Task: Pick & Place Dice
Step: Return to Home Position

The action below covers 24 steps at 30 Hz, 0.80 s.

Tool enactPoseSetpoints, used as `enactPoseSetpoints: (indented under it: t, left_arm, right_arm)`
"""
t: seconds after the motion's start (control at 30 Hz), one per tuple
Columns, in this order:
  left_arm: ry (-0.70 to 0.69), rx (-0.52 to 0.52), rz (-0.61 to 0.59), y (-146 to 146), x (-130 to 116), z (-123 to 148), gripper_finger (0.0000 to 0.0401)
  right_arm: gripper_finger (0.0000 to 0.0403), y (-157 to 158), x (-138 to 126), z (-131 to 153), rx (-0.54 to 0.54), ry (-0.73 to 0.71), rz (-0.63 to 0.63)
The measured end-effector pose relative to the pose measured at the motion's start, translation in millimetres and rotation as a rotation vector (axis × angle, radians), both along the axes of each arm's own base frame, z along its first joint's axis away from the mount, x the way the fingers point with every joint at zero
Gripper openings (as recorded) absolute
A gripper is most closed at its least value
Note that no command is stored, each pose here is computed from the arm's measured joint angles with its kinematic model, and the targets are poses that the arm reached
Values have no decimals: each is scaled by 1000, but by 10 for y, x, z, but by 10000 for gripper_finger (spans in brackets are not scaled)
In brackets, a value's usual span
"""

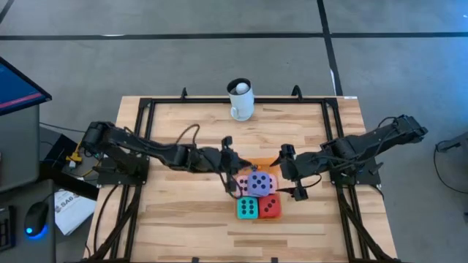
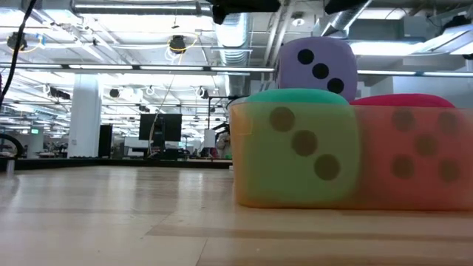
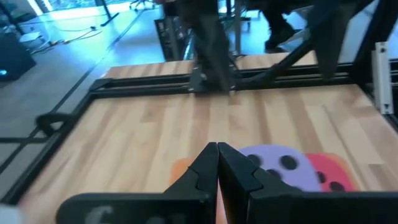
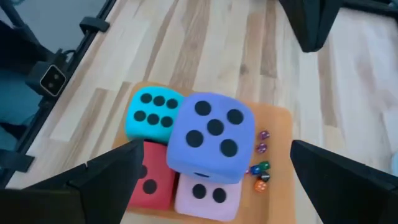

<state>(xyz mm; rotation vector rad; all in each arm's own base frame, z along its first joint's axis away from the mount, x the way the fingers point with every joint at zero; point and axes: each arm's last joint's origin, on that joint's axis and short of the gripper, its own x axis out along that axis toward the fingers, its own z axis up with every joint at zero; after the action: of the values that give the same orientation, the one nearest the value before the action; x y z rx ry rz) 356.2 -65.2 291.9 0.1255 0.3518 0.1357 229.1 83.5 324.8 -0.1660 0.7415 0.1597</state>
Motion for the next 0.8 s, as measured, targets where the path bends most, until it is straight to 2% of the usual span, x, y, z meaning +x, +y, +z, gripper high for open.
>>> enactPoseSetpoints:
  t: [0.17, 0.37, 0.57, 0.8]
  left_arm:
    - [25, 5, 30, 136, -134, 123, 0]
    - [-35, -7, 58, 273, -369, 31, 0]
    - [-125, -25, 70, 359, -734, -130, 0]
    - [-221, -46, 66, 421, -1186, -179, 0]
  right_arm:
    - [400, -41, -96, 100, -14, -47, 17]
    - [400, -91, -200, 204, -50, -106, 23]
    - [400, -124, -207, 215, -86, -115, 11]
    - [400, -244, -151, 198, -94, -106, -47]
